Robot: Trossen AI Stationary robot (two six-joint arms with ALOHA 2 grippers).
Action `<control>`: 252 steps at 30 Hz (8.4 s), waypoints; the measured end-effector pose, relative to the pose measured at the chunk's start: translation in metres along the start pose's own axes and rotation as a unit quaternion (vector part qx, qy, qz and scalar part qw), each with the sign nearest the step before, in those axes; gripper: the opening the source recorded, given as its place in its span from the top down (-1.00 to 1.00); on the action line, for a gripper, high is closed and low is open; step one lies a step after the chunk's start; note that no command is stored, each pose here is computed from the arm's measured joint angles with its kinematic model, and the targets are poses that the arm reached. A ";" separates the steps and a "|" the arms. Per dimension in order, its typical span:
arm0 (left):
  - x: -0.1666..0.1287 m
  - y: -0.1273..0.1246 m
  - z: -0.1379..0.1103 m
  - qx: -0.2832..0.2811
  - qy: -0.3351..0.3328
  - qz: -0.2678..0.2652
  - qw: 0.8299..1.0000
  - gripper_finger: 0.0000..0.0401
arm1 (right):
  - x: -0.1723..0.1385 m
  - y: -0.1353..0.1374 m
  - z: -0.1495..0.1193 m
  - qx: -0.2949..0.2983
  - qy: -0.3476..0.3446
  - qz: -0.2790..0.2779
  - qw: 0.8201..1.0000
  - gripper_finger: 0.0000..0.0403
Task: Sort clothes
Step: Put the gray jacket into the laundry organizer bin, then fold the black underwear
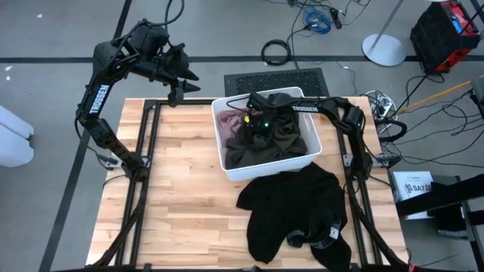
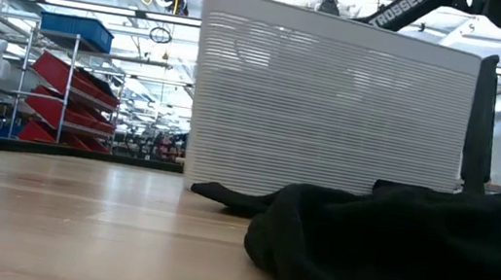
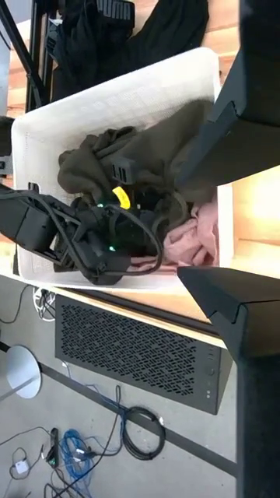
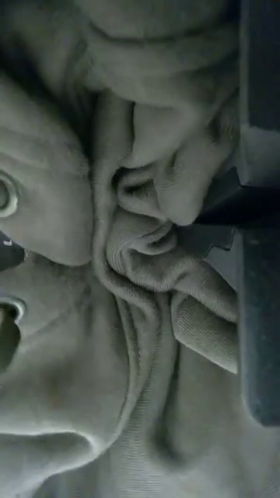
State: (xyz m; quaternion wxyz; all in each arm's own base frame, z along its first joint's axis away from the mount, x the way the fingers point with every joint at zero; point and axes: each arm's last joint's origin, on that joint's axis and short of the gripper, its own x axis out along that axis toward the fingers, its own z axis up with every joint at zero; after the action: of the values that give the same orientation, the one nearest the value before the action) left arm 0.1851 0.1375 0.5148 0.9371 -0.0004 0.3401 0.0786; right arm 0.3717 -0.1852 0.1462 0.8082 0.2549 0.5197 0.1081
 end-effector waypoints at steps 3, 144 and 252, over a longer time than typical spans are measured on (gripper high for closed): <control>0.000 0.000 0.000 0.000 0.000 0.000 1.000 0.10 | -0.009 0.005 0.006 0.000 -0.028 -0.040 0.999 1.00; 0.412 -0.434 -0.124 0.051 -0.150 -0.019 0.987 0.93 | -0.048 0.379 -0.265 0.103 -0.263 -0.158 0.946 1.00; 0.087 -0.281 -0.042 0.022 -0.039 0.142 0.989 0.97 | -0.086 0.404 -0.166 -0.056 -0.451 -0.032 0.890 1.00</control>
State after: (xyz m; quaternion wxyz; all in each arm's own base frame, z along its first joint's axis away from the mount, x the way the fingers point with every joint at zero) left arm 0.2657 -0.1299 0.4117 0.9287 0.0719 0.3016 0.2035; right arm 0.2222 0.1690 0.3712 0.9716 0.2141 0.0998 -0.0155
